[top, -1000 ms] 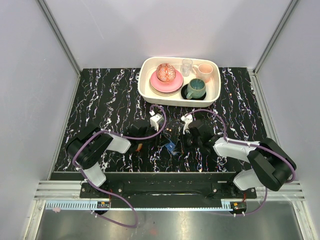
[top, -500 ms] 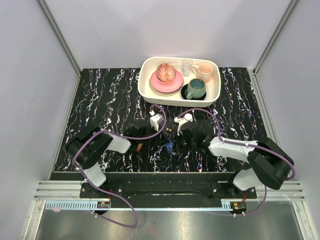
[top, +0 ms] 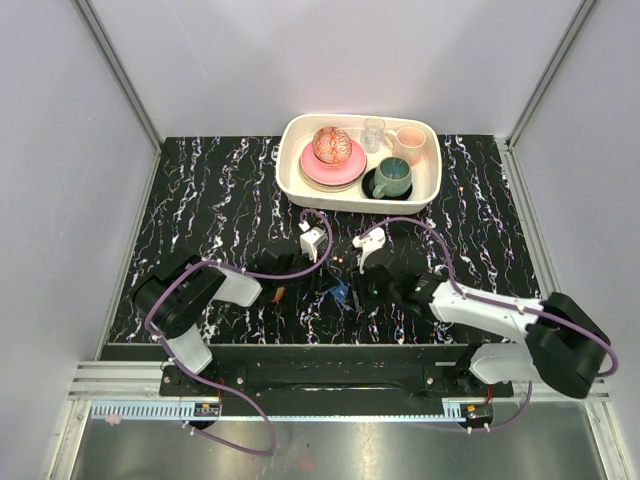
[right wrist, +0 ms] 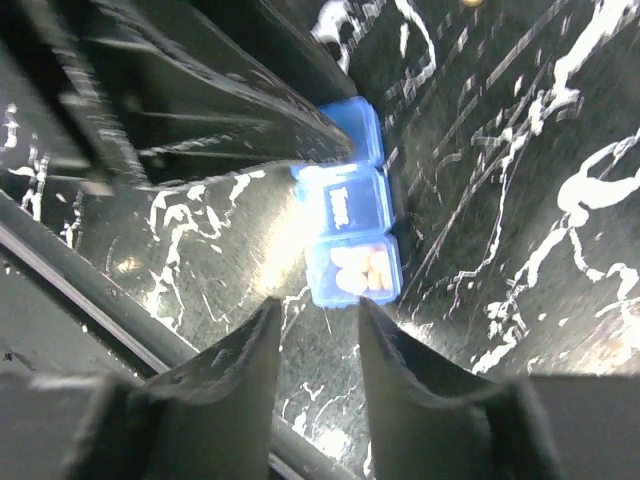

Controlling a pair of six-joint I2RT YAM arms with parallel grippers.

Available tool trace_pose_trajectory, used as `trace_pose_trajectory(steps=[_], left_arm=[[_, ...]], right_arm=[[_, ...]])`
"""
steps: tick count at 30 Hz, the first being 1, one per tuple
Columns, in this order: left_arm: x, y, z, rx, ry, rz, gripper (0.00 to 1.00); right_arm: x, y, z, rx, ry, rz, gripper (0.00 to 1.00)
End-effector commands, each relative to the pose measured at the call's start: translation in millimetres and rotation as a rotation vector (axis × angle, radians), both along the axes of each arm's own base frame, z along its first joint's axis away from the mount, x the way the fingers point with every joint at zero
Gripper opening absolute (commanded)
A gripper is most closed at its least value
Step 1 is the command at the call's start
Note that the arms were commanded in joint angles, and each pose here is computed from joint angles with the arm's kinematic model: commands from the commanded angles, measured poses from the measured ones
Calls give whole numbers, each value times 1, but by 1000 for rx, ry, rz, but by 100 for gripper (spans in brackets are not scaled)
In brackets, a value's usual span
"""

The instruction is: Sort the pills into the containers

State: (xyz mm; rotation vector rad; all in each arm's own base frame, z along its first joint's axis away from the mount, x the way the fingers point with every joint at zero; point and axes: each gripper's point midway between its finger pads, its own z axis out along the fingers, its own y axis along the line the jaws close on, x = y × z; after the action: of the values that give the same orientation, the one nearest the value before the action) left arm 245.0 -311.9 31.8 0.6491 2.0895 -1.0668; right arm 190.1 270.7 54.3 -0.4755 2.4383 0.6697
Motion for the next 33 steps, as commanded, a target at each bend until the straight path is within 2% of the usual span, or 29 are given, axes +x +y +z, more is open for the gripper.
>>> trace_pose_trajectory(steps=[1, 3, 10, 18, 23, 33], left_arm=[[-11, 8, -16, 52, 42, -24, 33], [-10, 8, -15, 50, 40, -24, 33], [-12, 7, -15, 50, 43, -30, 33], [-12, 6, -16, 52, 48, -36, 33], [-13, 6, -16, 52, 50, -39, 33], [-14, 6, -16, 50, 52, -43, 33]], right_arm=[[5, 4, 47, 98, -154, 49, 50], [8, 1, 48, 82, -193, 65, 63], [13, 9, 16, -54, -128, 139, 82], [16, 8, 6, -128, -175, 151, 83], [9, 15, -2, -181, -210, 199, 80], [15, 9, -16, -299, -275, 158, 73]])
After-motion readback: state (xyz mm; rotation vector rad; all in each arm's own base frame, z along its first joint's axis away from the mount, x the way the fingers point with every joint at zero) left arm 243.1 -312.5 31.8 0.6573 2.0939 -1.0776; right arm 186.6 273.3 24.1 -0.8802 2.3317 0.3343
